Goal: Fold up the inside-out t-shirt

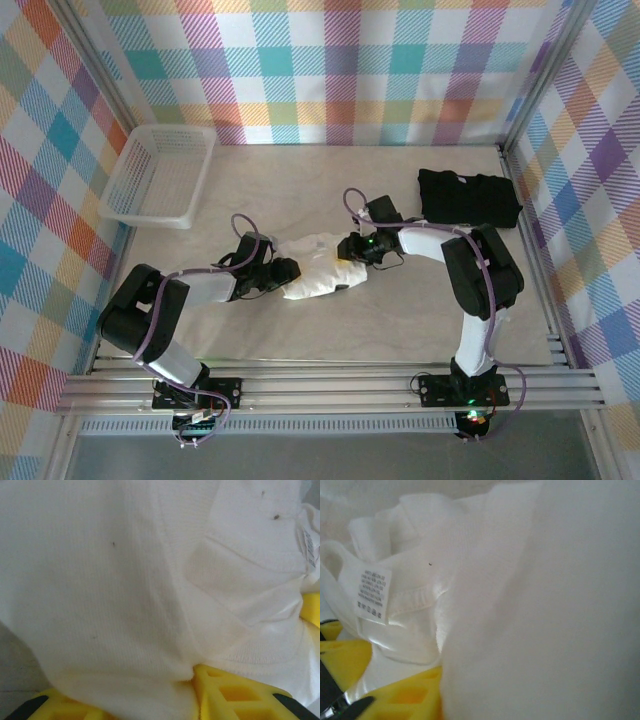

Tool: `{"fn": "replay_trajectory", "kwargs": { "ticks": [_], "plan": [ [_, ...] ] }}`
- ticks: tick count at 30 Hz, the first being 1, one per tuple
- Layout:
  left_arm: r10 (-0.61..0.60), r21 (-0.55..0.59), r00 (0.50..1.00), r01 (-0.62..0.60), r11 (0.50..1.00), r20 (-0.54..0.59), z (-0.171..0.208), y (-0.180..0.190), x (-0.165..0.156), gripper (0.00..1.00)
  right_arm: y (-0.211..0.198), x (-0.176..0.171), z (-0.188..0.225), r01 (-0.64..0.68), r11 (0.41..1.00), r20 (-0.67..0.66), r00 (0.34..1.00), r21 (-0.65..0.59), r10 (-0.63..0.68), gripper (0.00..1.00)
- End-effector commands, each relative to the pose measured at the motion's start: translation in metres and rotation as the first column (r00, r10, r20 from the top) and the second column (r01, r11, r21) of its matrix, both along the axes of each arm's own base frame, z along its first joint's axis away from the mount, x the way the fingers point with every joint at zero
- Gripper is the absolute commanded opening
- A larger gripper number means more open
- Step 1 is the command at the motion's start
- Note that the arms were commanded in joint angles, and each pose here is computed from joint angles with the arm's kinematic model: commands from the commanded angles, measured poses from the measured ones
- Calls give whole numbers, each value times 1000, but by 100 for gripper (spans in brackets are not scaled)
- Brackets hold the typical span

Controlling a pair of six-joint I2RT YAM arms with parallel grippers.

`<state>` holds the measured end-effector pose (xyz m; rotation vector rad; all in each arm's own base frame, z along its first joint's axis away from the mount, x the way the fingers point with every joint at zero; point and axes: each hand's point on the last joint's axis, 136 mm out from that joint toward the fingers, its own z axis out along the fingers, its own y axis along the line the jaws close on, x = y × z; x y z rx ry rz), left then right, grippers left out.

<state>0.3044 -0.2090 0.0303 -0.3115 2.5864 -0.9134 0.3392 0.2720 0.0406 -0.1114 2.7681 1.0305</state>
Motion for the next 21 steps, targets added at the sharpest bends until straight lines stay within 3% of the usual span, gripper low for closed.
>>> {"fn": "replay_trajectory", "kwargs": {
  "ticks": [1, 4, 6, 12, 17, 21],
  "plan": [
    [12, 77, 999, -9, 997, -38, -14, 15, -10, 42, -3, 14, 19, -6, 1000, 95, 995, 10, 5, 21],
    [27, 124, 999, -30, 992, 19, 3, 24, -5, 63, -14, 19, 34, -28, 999, 148, 988, -21, 31, 9],
    [44, 159, 996, -56, 986, 74, 22, 33, -1, 71, -27, 24, 47, -33, 998, 193, 980, -53, 43, 4],
    [56, 204, 972, -105, 973, 229, 85, 54, -3, 74, -92, 53, 95, -3, 969, 337, 937, -249, 89, 1],
    [52, 171, 952, -108, 979, 302, 120, 56, -8, 74, -149, 91, 133, 99, 878, 426, 896, -469, 127, 0],
    [36, 176, 947, -97, 980, 320, 129, 56, -9, 74, -179, 122, 163, 155, 815, 470, 869, -558, 156, 0]
  ]
}}
